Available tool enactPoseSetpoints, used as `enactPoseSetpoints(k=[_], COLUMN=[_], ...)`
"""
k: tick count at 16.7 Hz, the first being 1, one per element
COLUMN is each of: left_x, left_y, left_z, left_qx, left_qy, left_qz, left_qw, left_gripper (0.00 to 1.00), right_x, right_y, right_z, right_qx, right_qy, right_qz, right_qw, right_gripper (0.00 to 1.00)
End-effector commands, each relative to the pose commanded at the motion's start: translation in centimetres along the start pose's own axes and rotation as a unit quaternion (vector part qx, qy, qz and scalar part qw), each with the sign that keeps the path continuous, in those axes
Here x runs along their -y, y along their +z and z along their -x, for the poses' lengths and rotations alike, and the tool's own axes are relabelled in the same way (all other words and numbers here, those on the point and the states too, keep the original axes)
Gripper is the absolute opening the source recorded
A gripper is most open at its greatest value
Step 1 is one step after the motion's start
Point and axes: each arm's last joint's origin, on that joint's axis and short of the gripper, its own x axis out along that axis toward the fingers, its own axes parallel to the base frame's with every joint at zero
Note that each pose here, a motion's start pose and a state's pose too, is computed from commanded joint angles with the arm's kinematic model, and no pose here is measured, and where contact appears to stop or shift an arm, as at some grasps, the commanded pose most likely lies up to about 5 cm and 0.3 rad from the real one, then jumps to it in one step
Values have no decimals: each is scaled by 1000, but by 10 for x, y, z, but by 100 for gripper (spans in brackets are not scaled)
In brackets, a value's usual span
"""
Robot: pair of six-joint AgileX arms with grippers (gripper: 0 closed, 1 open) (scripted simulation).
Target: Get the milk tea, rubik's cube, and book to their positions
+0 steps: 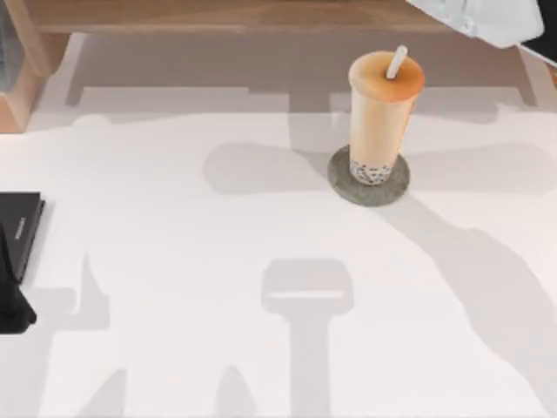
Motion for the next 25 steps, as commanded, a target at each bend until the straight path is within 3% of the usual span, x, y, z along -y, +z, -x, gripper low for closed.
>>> enactPoseSetpoints(k=[6, 14, 21, 25], left_x=[0, 0, 0, 0], left_y=[0, 0, 0, 0], left_z=[0, 0, 0, 0], left_qx=[0, 0, 0, 0], left_qy=[0, 0, 0, 0], left_qz=[0, 0, 0, 0], left_qw=[1000, 1000, 1000, 1000], left_gripper=[100, 100, 100, 100], right_x=[3, 6, 0, -1], right_y=[15, 58, 3, 0], right_z=[-8, -57, -99, -100], right_qx=[23, 93, 3, 0], right_qy=[11, 36, 2, 0], right_qz=[-16, -52, -2, 0], right_qw=[1000, 994, 1000, 1000], right_gripper=[0, 0, 0, 0])
